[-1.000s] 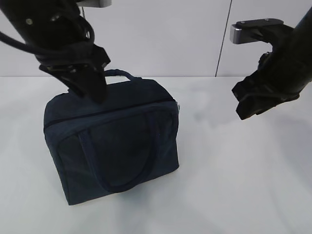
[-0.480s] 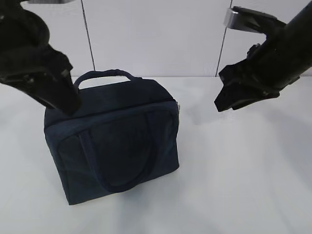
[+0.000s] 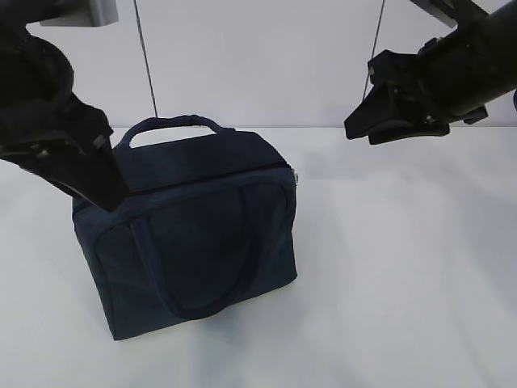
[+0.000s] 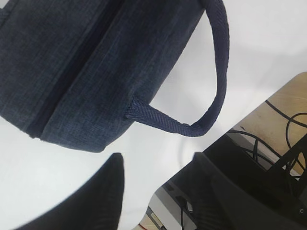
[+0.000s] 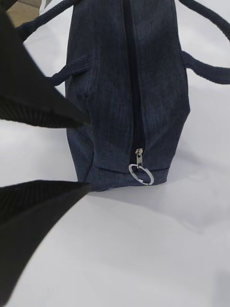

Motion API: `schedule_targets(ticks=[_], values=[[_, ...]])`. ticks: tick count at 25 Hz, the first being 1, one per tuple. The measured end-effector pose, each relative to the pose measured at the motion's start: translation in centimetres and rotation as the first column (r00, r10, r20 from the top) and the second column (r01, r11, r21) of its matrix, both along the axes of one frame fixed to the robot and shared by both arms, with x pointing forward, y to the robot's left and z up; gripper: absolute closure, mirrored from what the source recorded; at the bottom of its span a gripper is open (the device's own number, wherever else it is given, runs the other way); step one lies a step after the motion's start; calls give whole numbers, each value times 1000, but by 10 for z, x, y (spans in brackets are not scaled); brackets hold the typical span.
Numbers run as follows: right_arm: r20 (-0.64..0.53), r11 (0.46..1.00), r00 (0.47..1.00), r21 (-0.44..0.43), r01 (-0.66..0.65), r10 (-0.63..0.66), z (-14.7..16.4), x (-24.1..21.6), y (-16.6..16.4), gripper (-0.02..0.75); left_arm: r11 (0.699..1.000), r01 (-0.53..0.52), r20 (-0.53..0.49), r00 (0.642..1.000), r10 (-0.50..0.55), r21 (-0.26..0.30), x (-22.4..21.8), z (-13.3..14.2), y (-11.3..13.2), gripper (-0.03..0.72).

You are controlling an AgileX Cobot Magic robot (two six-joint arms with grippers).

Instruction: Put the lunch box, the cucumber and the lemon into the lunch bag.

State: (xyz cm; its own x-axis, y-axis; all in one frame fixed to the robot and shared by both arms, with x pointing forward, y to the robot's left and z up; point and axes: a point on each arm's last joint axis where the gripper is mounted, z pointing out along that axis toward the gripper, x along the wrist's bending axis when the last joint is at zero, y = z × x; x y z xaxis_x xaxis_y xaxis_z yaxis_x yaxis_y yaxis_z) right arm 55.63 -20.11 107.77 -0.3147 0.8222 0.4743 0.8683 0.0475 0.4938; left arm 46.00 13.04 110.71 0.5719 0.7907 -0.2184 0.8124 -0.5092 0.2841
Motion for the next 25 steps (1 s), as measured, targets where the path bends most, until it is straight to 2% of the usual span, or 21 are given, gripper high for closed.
schedule_targets(ticks=[5, 10, 14, 19, 23, 25], values=[[3, 1000, 1000, -29, -8, 8, -1, 0, -2, 471, 1000, 16, 4, 1000, -16, 19, 2, -3, 0, 349], [-1, 999, 1000, -31, -12, 12, -2, -1, -2, 472, 999, 36, -16, 999, -35, 33, 11, -11, -9, 206], [-6, 999, 1000, -39, -19, 19, -2, -1, -2, 472, 989, 142, 10, 990, -142, 40, 18, -11, -33, 162], [-11, 999, 1000, -46, -27, 27, -3, -2, -2, 472, 972, 210, -1, 978, -211, 109, 35, -32, -56, 158], [-18, 997, 999, -61, -38, 37, -4, -3, -3, 472, 952, 258, 6, 965, -263, 164, 48, -44, -63, 162], [-18, 997, 999, -64, -39, 38, -4, -3, -3, 472, 937, 279, 13, 958, -288, 209, 55, -51, -63, 162]])
